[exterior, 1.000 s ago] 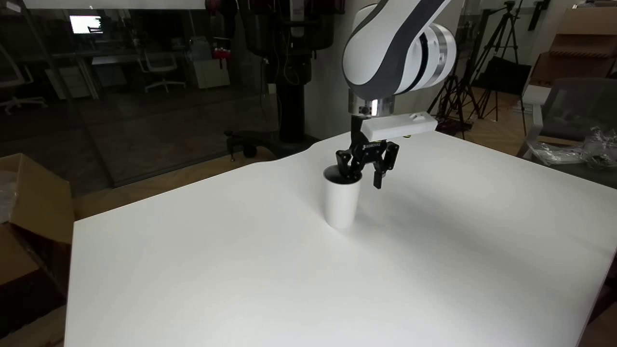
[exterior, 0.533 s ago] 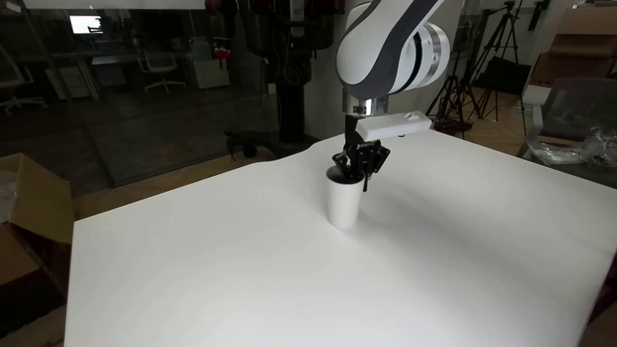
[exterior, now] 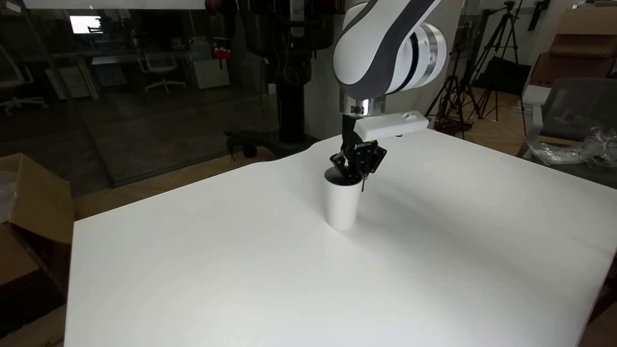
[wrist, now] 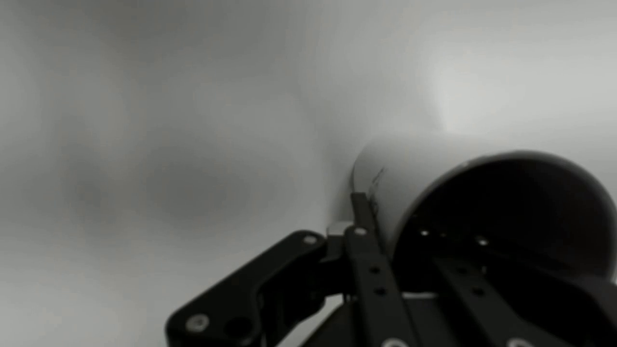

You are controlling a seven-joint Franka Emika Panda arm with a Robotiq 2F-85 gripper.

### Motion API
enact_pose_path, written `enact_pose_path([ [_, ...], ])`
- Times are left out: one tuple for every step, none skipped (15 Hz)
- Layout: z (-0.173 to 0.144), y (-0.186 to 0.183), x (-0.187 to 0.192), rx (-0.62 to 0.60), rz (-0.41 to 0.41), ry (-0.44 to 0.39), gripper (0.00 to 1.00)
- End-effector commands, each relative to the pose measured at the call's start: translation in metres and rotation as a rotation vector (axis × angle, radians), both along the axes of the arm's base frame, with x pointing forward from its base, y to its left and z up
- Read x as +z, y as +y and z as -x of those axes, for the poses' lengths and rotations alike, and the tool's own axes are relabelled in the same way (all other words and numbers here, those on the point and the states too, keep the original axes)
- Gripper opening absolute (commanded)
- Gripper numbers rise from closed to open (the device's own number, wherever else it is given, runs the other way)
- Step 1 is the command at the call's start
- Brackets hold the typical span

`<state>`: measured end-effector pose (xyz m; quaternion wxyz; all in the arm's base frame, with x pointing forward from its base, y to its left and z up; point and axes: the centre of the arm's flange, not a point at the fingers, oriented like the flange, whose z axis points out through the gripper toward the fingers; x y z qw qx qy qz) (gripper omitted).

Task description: Move the cup to the right

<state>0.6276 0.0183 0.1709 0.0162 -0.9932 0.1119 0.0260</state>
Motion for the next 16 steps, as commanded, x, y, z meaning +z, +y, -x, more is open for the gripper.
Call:
enact_pose_path([
  [0.0, 0.0, 0.0, 0.0, 0.0, 0.0, 0.02],
  [0.003, 0.002, 0.006, -0.004, -0.002, -0.005, 0.02],
  [0.007, 0.002, 0.01, -0.018, 0.0, -0.006, 0.02],
  [0.014, 0.0, 0.014, -0.038, -0.005, -0.003, 0.02],
  [0.019, 0.0, 0.018, -0.051, -0.014, -0.001, 0.02],
  [0.024, -0.001, 0.021, -0.067, -0.021, 0.003, 0.02],
  [0.031, -0.001, 0.026, -0.087, -0.026, -0.002, 0.02],
  [0.039, -0.002, 0.033, -0.105, -0.036, -0.004, 0.02],
  [0.047, -0.003, 0.038, -0.124, -0.043, -0.005, 0.02],
  [0.056, -0.004, 0.045, -0.146, -0.044, -0.014, 0.02],
  [0.064, -0.006, 0.052, -0.163, -0.042, -0.025, 0.02],
  [0.073, -0.008, 0.06, -0.193, -0.027, -0.047, 0.02],
  [0.081, -0.012, 0.065, -0.217, -0.016, -0.069, 0.02],
  [0.089, -0.016, 0.07, -0.258, 0.003, -0.098, 0.02],
  [0.097, -0.022, 0.074, -0.296, 0.01, -0.119, 0.02],
  [0.107, -0.029, 0.077, -0.336, 0.014, -0.136, 0.02],
])
